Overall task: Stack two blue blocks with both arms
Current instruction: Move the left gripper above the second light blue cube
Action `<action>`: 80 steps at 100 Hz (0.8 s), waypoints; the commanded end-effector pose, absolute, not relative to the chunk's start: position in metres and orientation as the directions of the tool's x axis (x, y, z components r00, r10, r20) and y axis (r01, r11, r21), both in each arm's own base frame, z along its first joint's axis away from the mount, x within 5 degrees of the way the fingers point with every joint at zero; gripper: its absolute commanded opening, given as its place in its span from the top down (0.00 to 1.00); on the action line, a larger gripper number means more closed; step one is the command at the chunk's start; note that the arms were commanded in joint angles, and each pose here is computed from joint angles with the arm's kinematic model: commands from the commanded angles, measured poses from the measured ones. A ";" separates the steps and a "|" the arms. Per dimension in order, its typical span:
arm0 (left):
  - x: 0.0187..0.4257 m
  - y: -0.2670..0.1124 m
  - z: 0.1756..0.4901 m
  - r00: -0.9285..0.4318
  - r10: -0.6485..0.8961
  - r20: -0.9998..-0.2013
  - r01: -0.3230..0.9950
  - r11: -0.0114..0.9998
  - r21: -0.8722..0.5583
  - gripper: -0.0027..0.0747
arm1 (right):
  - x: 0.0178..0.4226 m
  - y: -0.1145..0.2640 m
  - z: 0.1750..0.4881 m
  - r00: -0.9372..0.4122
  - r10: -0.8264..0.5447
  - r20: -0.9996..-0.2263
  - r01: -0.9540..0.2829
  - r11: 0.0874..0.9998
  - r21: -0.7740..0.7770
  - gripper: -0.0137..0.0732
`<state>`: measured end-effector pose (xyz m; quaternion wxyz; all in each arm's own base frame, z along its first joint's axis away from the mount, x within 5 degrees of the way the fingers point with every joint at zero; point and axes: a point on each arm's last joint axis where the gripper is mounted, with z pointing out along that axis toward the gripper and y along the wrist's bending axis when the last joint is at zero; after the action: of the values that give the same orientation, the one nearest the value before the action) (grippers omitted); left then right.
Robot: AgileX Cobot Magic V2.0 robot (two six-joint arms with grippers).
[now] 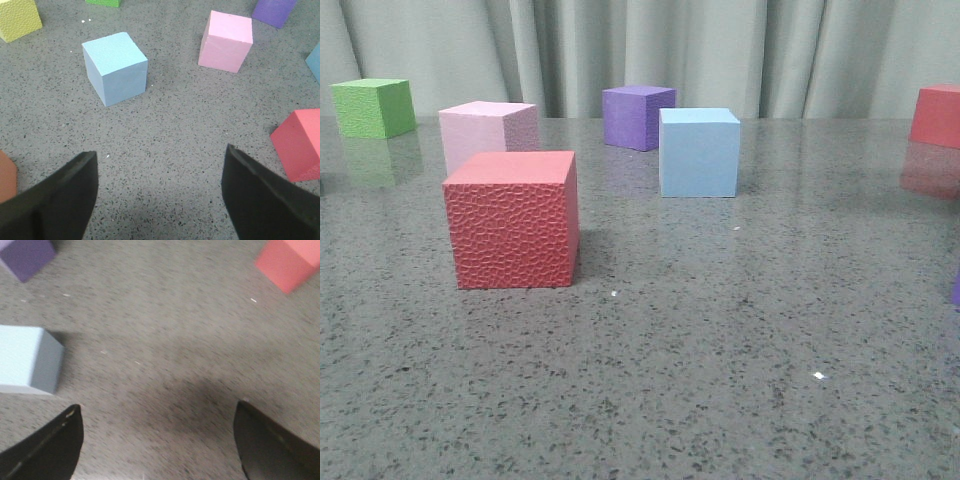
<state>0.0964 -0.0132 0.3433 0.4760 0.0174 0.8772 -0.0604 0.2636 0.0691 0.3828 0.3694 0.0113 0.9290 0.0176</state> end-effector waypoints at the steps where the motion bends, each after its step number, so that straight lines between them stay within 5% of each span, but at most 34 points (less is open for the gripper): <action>1: 0.100 -0.014 0.359 -0.469 -0.039 -0.882 0.101 0.990 -0.098 0.33 | 0.244 0.050 0.401 -0.634 0.044 -0.772 0.023 0.999 0.038 0.14; 47: 0.100 -0.014 0.359 -0.469 -0.039 -0.882 0.101 0.990 -0.098 0.33 | 0.161 0.012 0.362 -0.621 0.063 -0.782 0.098 0.995 0.002 0.14; 80: 0.100 -0.015 0.360 -0.454 -0.053 -0.890 0.106 0.988 -0.112 0.33 | 0.145 0.008 0.352 -0.615 0.054 -0.787 0.101 0.995 -0.010 0.14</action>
<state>0.0964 -0.0133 0.3434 0.4767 0.0171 0.8767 -0.0613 0.1431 0.0099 0.3391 0.3943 0.0540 0.9173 -0.0167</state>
